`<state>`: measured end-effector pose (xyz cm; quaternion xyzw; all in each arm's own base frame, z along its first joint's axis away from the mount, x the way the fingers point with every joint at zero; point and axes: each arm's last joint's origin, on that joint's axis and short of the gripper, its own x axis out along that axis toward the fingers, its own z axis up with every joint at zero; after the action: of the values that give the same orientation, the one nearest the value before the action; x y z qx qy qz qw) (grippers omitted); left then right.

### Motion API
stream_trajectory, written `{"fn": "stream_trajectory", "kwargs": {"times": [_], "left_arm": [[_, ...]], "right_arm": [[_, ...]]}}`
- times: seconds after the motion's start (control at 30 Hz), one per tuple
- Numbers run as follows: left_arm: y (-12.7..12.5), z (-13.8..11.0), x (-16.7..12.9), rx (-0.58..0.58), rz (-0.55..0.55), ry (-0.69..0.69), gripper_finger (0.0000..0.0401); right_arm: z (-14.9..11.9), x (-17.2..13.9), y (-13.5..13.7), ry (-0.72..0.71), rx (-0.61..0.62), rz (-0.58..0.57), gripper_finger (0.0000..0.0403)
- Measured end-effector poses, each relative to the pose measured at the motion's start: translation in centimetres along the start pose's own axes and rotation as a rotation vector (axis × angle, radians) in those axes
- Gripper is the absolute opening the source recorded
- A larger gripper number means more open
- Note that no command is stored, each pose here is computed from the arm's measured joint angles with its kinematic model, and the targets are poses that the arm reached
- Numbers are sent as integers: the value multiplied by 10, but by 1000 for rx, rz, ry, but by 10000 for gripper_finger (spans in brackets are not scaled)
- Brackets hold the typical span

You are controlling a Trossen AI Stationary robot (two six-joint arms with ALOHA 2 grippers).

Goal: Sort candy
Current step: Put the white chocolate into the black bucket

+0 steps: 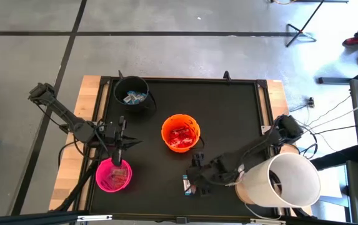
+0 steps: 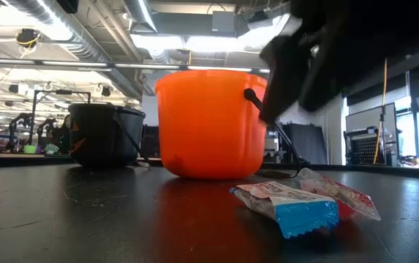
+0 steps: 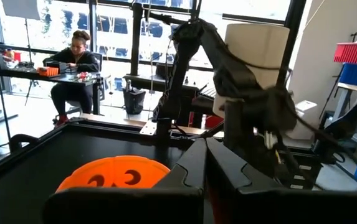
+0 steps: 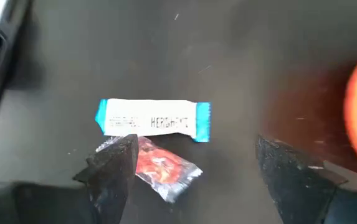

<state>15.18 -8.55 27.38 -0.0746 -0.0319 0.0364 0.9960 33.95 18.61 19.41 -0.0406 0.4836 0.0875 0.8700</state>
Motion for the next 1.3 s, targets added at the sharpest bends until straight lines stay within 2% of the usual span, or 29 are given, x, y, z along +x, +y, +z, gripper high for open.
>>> {"fn": "stream_trajectory", "kwargs": {"times": [0.27,0.4,0.7,0.97,1.3], "left_arm": [[0,-1,0,-1,5,4,2],[0,-1,0,-17,6,9,2],[0,-3,0,-7,8,21,2],[0,-3,0,-8,8,21,1],[0,-3,0,-7,8,21,1]], "right_arm": [[-12,47,-2,89,7,46,318],[-14,55,-2,104,15,70,318],[-17,50,-7,185,11,29,318],[1,38,-11,188,8,-12,318],[19,35,-4,62,-54,79,318]]}}
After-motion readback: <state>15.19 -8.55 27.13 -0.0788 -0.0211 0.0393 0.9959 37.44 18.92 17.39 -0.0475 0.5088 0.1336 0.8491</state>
